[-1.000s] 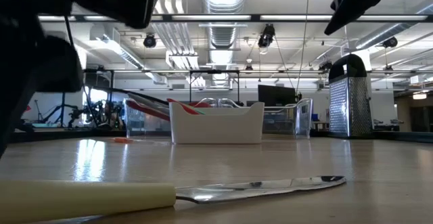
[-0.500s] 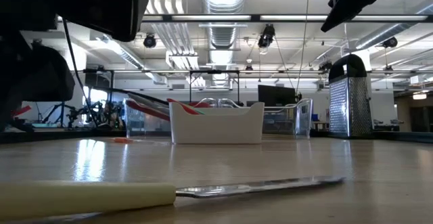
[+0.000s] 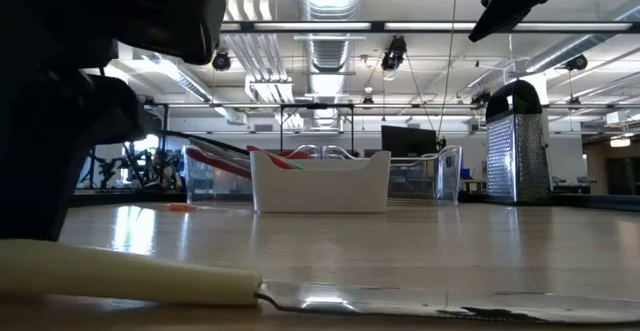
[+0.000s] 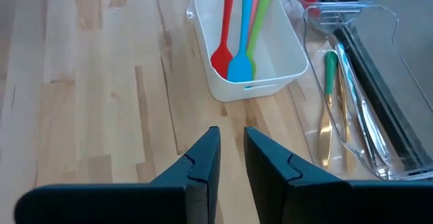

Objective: Pick & Place Kitchen Items
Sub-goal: Put the yellow table knife into the right transparent bin

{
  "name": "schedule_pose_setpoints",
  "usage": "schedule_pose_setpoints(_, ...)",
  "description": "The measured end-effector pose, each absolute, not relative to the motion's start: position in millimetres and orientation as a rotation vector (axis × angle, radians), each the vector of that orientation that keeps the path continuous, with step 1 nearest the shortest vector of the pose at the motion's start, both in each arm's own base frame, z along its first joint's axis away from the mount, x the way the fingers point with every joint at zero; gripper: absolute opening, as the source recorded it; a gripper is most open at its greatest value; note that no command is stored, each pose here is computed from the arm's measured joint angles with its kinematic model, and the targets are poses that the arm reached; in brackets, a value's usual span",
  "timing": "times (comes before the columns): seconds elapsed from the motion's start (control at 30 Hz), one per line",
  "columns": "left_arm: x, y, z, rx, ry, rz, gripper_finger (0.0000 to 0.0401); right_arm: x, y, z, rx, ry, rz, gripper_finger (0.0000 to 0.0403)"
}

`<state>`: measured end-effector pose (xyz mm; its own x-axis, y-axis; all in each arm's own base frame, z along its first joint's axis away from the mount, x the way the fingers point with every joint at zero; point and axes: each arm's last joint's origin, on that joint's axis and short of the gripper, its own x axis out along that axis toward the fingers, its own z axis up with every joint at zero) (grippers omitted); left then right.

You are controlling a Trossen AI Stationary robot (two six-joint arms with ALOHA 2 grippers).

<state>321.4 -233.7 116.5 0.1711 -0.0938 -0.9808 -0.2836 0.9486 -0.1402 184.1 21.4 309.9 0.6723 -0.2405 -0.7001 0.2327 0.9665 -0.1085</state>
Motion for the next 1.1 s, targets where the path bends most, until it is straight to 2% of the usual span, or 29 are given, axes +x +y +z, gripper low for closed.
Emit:
schedule_pose_setpoints(0.27,319,-225,108,-0.057,1.367,0.039,0.0165,184,21,310,-0.015,0.786,-0.264,0.0072)
schedule_pose_setpoints(0.53,317,-222,104,0.111,1.351,-0.06,0.0162,184,21,310,-0.015,0.785,-0.263,0.0082)
schedule_pose_setpoints(0.63,317,-222,104,0.143,1.35,-0.084,0.0139,184,21,310,-0.015,0.785,-0.263,0.008)
schedule_pose_setpoints(0.77,317,-221,104,0.161,1.347,-0.082,0.0081,185,21,310,-0.016,0.785,-0.263,0.0072)
schedule_pose_setpoints(1.1,321,-218,109,0.124,1.33,-0.023,0.0081,187,22,313,-0.005,0.748,-0.259,0.0057)
